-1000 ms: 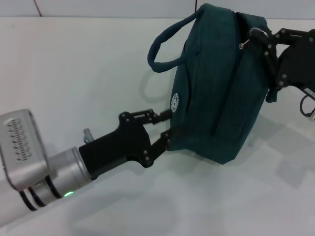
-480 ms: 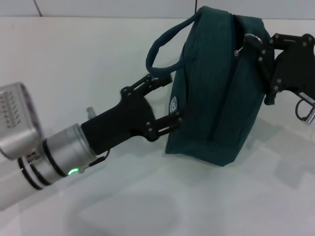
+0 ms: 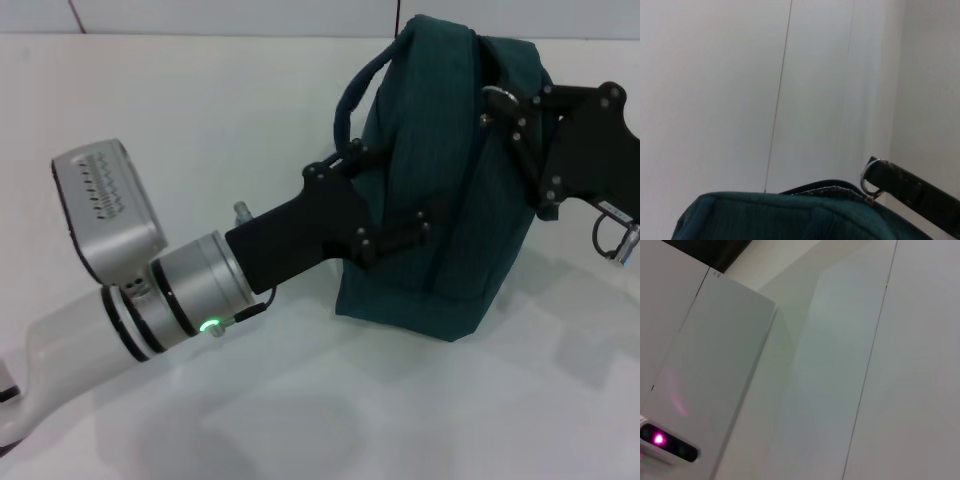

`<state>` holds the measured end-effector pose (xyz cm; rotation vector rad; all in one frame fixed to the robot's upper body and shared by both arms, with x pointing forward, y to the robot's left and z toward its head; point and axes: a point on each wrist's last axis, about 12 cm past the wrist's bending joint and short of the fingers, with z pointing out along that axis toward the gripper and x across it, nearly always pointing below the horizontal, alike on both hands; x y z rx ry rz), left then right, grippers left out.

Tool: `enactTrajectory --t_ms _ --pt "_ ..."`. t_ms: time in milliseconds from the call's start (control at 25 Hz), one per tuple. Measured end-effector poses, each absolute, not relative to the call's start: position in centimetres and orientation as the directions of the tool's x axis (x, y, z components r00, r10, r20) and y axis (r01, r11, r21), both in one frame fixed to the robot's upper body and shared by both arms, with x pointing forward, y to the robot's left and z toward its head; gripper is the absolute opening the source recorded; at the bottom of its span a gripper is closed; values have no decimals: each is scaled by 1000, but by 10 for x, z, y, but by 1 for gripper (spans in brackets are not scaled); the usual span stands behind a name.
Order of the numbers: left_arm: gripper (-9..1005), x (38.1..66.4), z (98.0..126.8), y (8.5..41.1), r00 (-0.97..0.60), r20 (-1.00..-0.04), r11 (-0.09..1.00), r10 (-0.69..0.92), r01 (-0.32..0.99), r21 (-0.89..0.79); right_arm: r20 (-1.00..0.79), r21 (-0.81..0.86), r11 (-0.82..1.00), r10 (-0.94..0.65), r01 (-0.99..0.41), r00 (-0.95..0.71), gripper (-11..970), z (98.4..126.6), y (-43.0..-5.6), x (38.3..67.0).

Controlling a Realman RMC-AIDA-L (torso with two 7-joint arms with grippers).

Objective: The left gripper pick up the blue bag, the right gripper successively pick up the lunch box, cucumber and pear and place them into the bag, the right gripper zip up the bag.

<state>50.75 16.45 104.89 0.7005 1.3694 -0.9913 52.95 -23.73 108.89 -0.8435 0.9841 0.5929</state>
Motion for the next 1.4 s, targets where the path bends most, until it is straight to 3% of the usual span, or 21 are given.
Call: enactTrajectory --t_ms 160,720,1040,1280,1400 --pt "893 507 1048 164 -82 -983 453 -164 879 -148 -894 -339 552 63 -762 444 15 1088 -238 529" --pt "318 505 1047 170 -50 -988 457 -145 882 -112 -893 -333 551 77 -765 443 15 1087 -241 522" --pt "174 504 1042 181 -22 -995 482 -102 874 -69 -902 -313 533 93 -786 422 15 1082 -240 515" --pt "43 485 1044 194 118 -990 390 -77 917 79 -891 -328 474 131 -817 434 15 1084 -236 506" --pt "43 478 1046 201 163 -982 383 -99 917 114 -883 -370 421 119 -828 454 15 1082 -230 502"
